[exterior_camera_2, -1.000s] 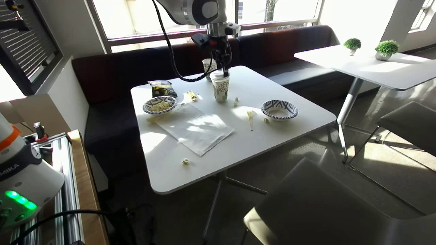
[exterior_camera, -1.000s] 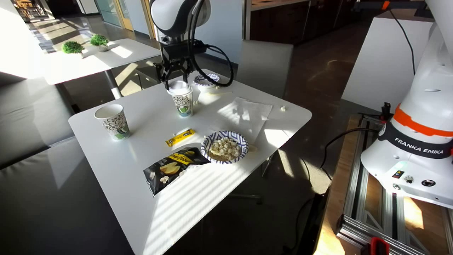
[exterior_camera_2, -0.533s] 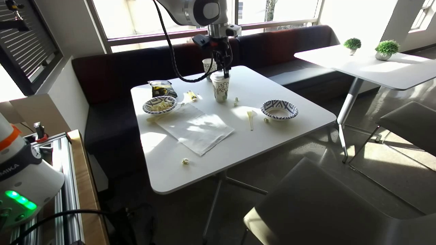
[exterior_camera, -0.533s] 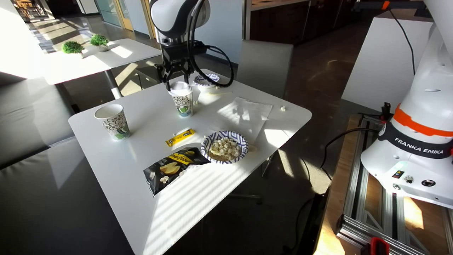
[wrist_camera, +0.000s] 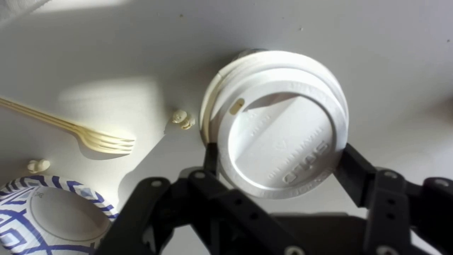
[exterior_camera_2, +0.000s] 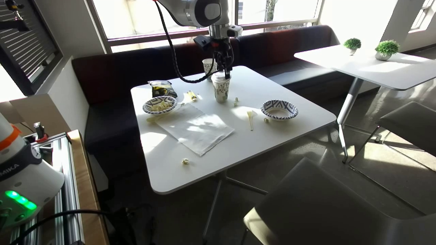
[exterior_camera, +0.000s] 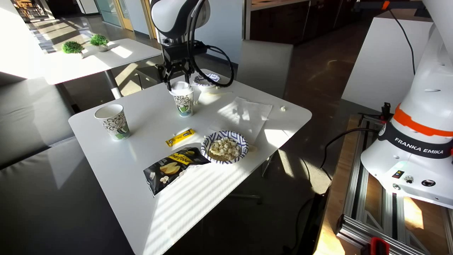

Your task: Put the white lid on top of the coffee cup on the right.

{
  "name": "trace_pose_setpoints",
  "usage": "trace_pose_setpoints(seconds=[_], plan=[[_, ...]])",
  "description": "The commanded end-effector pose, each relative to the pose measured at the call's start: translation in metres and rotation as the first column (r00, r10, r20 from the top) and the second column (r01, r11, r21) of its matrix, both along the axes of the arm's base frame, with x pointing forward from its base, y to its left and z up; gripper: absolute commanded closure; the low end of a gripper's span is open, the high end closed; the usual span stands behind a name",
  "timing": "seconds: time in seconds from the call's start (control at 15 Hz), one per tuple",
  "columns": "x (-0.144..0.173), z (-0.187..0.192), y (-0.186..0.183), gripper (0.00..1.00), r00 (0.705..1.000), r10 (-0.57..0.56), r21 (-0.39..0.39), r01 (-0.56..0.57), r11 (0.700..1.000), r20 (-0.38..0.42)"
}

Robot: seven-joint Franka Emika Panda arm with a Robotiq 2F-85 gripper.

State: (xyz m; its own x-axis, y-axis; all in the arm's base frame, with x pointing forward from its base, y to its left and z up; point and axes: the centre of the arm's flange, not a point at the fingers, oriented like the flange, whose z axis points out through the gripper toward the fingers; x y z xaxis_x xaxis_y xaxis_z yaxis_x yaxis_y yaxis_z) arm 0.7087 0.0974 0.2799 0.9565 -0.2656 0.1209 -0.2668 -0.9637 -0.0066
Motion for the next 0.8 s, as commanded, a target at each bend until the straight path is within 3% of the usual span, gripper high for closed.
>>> trace_pose_setpoints(seconds=[0.0, 0.6, 0.67, 0.73], plan=[[0.0063, -0.0059, -0.0003, 0.44, 1.000, 0.003, 0.010, -0.002, 1.000, -0.029], [0.0066, -0.0079, 0.0004, 0.44, 0.998, 0.000, -0.003, -0.001, 1.000, -0.070], [0.0069, -0.0074, 0.0004, 0.25, 0.997, -0.001, -0.006, 0.001, 1.000, -0.076], [0.0074, -0.0066, 0.0005, 0.16, 0.997, -0.001, -0.007, 0.001, 1.000, -0.081]])
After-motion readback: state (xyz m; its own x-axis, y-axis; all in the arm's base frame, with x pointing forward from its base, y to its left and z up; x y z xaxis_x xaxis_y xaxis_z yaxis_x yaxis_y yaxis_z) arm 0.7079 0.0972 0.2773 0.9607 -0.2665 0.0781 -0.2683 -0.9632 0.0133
